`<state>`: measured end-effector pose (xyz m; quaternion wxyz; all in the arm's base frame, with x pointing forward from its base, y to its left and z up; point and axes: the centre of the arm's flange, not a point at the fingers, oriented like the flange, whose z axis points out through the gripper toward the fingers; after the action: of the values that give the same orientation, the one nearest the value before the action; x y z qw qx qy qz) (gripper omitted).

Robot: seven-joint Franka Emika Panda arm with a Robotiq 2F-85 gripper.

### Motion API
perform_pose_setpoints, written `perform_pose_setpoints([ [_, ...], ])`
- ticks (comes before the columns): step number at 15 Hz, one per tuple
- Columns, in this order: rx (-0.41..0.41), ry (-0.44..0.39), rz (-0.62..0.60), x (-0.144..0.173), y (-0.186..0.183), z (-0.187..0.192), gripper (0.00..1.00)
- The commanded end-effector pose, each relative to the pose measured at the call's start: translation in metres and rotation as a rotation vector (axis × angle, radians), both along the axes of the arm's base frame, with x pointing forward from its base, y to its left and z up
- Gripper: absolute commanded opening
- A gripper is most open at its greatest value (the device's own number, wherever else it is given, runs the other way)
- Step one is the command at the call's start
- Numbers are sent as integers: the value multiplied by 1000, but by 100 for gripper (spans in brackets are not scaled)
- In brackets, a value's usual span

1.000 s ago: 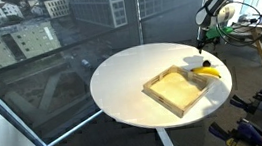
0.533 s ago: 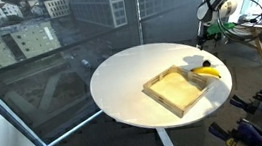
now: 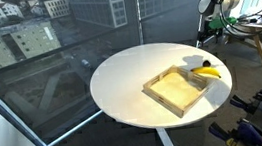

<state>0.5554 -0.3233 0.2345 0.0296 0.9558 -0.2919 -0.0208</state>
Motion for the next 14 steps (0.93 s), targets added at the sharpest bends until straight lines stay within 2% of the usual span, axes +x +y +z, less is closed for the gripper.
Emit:
perform_pose_setpoints([
  [1,30,-8,49,-12,14,23,100],
  [14,55,-42,154,-17,45,52,100],
])
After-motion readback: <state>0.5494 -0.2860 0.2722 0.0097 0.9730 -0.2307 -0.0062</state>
